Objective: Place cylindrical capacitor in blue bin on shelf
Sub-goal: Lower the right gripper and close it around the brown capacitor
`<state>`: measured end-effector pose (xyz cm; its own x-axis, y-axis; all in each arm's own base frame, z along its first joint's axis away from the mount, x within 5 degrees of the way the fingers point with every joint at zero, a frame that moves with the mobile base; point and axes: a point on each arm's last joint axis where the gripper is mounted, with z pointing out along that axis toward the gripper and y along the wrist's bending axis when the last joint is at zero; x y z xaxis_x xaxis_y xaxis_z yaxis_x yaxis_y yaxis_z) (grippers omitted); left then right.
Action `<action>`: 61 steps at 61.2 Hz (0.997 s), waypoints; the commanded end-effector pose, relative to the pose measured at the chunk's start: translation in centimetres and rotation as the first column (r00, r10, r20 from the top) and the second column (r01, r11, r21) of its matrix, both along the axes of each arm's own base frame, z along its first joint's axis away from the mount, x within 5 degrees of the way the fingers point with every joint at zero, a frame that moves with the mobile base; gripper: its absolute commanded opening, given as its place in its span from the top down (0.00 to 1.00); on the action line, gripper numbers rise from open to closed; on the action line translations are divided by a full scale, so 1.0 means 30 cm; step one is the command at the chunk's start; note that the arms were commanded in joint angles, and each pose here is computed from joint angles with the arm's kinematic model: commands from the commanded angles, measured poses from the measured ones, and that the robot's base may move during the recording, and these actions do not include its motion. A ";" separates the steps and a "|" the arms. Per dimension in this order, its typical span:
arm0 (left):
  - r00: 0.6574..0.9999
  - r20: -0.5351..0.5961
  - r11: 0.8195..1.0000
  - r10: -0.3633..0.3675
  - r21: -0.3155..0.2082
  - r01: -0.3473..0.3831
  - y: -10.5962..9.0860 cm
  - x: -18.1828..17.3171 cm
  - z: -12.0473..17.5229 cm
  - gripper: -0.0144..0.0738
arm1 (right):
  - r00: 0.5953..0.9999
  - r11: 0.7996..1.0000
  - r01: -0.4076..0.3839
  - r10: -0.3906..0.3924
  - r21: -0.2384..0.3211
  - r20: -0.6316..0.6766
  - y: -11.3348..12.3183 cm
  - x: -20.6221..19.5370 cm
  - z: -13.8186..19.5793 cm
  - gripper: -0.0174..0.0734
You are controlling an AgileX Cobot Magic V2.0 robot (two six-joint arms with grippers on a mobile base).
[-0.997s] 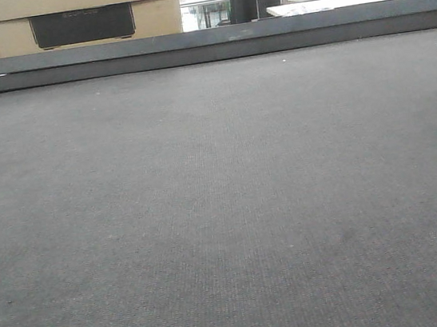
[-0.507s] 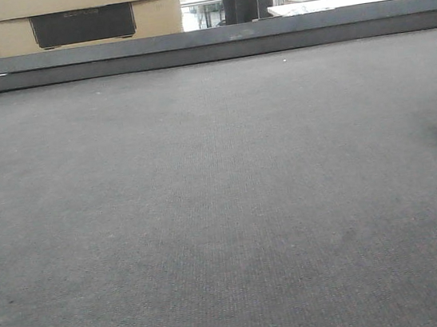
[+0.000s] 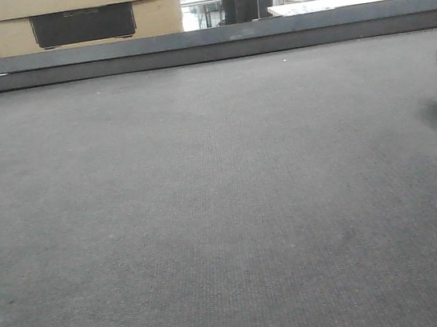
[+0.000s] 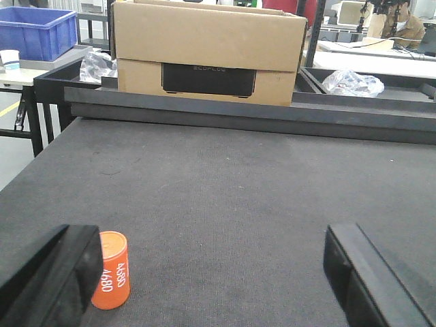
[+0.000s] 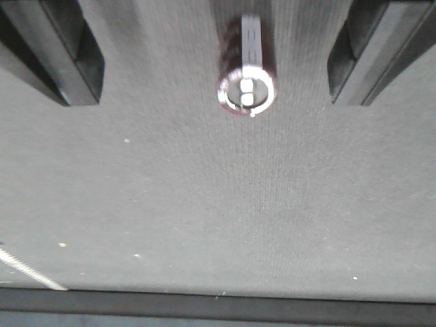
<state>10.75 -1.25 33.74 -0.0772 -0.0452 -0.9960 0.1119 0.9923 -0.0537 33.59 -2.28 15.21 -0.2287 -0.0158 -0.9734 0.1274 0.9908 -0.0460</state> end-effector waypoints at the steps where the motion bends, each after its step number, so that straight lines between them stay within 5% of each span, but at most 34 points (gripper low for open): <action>1: 1.000 0.021 1.000 -0.007 -0.005 0.007 -0.003 0.001 0.014 0.20 | 1.000 1.000 0.010 -0.010 0.000 0.020 -0.009 0.046 -0.021 0.18; 21: 1.000 0.021 1.000 -0.007 -0.005 0.007 -0.003 0.001 0.014 0.20 | 0.999 1.000 0.009 -0.009 0.004 -0.037 -0.013 0.126 -0.121 0.21; 43: 1.000 0.018 1.000 -0.007 -0.005 0.007 -0.003 0.001 0.014 0.20 | 1.000 1.000 0.010 -0.010 0.001 -0.010 -0.013 0.128 -0.101 0.88; 50: 1.000 0.018 1.000 -0.007 -0.005 0.007 -0.003 0.001 0.014 0.20 | 1.000 1.000 0.008 -0.008 0.003 0.026 -0.012 0.124 -0.032 0.98; 61: 1.000 0.003 1.000 -0.010 -0.022 0.010 -0.004 0.000 0.010 0.20 | 0.997 1.000 -0.002 0.001 0.015 0.077 -0.007 0.087 0.158 0.97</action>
